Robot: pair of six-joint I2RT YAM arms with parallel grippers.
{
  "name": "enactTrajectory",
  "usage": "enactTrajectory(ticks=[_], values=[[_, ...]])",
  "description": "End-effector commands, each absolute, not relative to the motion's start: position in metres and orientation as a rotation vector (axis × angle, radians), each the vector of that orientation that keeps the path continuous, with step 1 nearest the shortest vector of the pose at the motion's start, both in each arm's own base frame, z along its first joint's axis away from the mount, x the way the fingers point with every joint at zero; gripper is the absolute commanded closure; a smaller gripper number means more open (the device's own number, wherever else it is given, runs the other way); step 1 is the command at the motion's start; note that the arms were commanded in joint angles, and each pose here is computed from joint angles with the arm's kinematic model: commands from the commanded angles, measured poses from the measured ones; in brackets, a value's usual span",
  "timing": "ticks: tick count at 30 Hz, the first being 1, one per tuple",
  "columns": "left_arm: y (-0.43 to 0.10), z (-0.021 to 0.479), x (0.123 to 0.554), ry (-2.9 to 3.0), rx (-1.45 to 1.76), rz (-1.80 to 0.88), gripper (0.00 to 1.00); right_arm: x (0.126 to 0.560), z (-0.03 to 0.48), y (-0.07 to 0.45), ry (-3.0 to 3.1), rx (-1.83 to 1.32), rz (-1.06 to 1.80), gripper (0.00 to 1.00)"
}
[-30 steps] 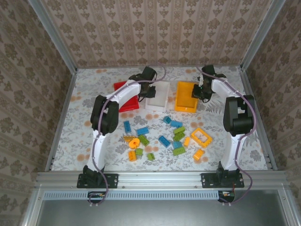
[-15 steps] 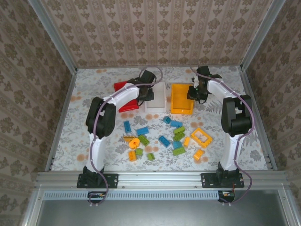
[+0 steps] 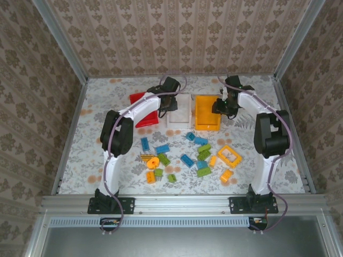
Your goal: Sort the legos into containers by color
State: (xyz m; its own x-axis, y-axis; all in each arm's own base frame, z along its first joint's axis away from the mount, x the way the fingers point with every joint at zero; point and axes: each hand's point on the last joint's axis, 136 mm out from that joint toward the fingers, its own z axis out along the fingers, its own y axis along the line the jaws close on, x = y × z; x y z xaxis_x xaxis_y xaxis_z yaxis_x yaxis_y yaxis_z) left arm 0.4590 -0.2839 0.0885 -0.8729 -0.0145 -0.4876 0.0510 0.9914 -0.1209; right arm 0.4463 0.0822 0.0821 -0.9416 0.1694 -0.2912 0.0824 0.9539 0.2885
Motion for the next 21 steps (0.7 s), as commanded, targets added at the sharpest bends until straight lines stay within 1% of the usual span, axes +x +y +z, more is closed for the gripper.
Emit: enactTrajectory(ticks=[1, 5, 9, 12, 15, 18, 21], values=[[-0.280, 0.115, 0.458, 2.581, -0.012, -0.182, 0.64, 0.442, 0.129, 0.073, 2.667, 0.224, 0.342, 0.54], [-0.286, 0.157, 0.451, 2.501, -0.002, -0.235, 0.47, 0.422, 0.157, 0.064, 2.603, 0.281, 0.289, 0.53], [-0.292, 0.198, 0.430, 2.421, 0.025, -0.336, 0.39, 0.384, 0.168, 0.071, 2.582, 0.316, 0.237, 0.54], [-0.298, 0.222, 0.402, 2.387, 0.099, -0.407, 0.36, 0.348, 0.169, 0.087, 2.593, 0.319, 0.215, 0.57], [-0.302, 0.232, 0.359, 2.376, 0.210, -0.449, 0.35, 0.306, 0.168, 0.108, 2.593, 0.268, 0.218, 0.58], [-0.294, 0.229, 0.311, 2.395, 0.263, -0.494, 0.34, 0.261, 0.154, 0.124, 2.637, 0.212, 0.214, 0.58], [-0.283, 0.217, 0.262, 2.416, 0.305, -0.514, 0.32, 0.213, 0.133, 0.131, 2.690, 0.201, 0.162, 0.56]])
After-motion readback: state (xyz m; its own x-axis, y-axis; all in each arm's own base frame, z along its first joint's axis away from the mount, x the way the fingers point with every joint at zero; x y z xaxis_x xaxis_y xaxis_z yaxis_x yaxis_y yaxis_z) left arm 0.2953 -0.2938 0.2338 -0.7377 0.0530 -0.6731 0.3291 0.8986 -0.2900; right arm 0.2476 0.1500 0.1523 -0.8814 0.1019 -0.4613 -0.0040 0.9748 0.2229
